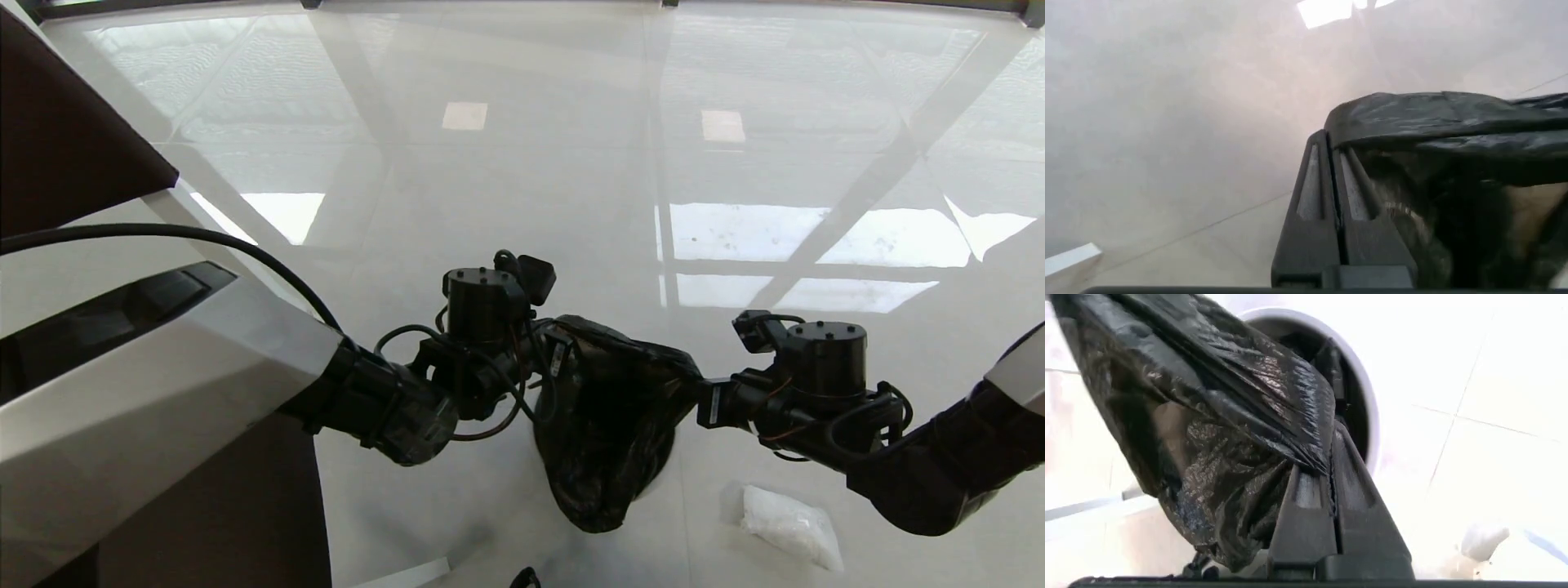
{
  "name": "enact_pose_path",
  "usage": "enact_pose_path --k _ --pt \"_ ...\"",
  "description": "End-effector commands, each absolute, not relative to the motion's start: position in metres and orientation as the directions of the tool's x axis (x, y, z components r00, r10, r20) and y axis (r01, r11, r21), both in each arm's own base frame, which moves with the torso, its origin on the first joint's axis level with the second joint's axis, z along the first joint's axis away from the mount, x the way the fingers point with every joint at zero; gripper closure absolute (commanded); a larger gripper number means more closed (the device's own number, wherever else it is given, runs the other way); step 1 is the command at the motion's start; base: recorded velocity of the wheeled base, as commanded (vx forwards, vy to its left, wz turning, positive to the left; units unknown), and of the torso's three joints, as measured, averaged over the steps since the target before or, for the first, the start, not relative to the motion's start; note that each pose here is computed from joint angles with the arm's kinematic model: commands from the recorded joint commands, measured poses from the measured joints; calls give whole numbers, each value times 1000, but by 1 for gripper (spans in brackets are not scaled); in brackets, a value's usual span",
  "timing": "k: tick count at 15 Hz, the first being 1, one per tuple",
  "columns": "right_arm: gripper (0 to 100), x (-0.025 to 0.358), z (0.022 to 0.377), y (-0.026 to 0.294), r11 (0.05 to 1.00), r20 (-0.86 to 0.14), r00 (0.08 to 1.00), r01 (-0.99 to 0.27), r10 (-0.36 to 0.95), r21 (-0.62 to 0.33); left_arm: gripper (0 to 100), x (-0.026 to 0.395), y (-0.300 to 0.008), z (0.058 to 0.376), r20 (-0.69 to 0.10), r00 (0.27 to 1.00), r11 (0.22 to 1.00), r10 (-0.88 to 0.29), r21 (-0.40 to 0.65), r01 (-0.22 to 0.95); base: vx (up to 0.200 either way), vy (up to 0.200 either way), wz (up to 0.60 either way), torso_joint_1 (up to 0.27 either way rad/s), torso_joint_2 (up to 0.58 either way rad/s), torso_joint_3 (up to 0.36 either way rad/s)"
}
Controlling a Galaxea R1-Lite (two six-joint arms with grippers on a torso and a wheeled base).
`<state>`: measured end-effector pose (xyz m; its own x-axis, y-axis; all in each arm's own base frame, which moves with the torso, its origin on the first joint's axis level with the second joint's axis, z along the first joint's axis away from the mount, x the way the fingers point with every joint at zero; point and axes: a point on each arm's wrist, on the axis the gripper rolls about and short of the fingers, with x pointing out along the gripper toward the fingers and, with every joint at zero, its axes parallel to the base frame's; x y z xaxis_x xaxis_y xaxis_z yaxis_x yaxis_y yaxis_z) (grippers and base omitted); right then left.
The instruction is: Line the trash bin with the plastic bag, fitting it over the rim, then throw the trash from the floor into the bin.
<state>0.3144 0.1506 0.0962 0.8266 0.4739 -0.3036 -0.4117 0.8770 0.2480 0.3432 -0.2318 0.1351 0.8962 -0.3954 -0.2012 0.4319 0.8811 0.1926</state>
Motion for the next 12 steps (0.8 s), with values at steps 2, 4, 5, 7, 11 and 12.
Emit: enact_pose_path --k 2,4,5,7,11,12 --pt "100 319 85 144 877 -334 814 -405 475 259 100 353 -227 121 -236 899 886 -370 201 417 0 0 0 0 0 0" --pt "100 317 83 145 876 -345 808 -408 477 256 100 354 -222 119 -259 899 889 -354 206 410 0 0 0 0 0 0" --pt "100 318 82 145 874 -343 807 -412 481 258 100 357 -216 119 -272 903 895 -333 210 393 0 0 0 0 0 0" --pt "100 320 76 145 871 -360 795 -415 488 263 100 361 -207 118 -280 911 902 -302 225 368 0 0 0 0 0 0" --pt "100 321 74 147 852 -361 773 -445 521 276 100 359 -191 122 -334 905 901 -262 250 353 0 0 0 0 0 0" --pt "100 321 74 148 851 -358 773 -447 523 277 100 360 -191 121 -335 905 901 -262 250 354 0 0 0 0 0 0"
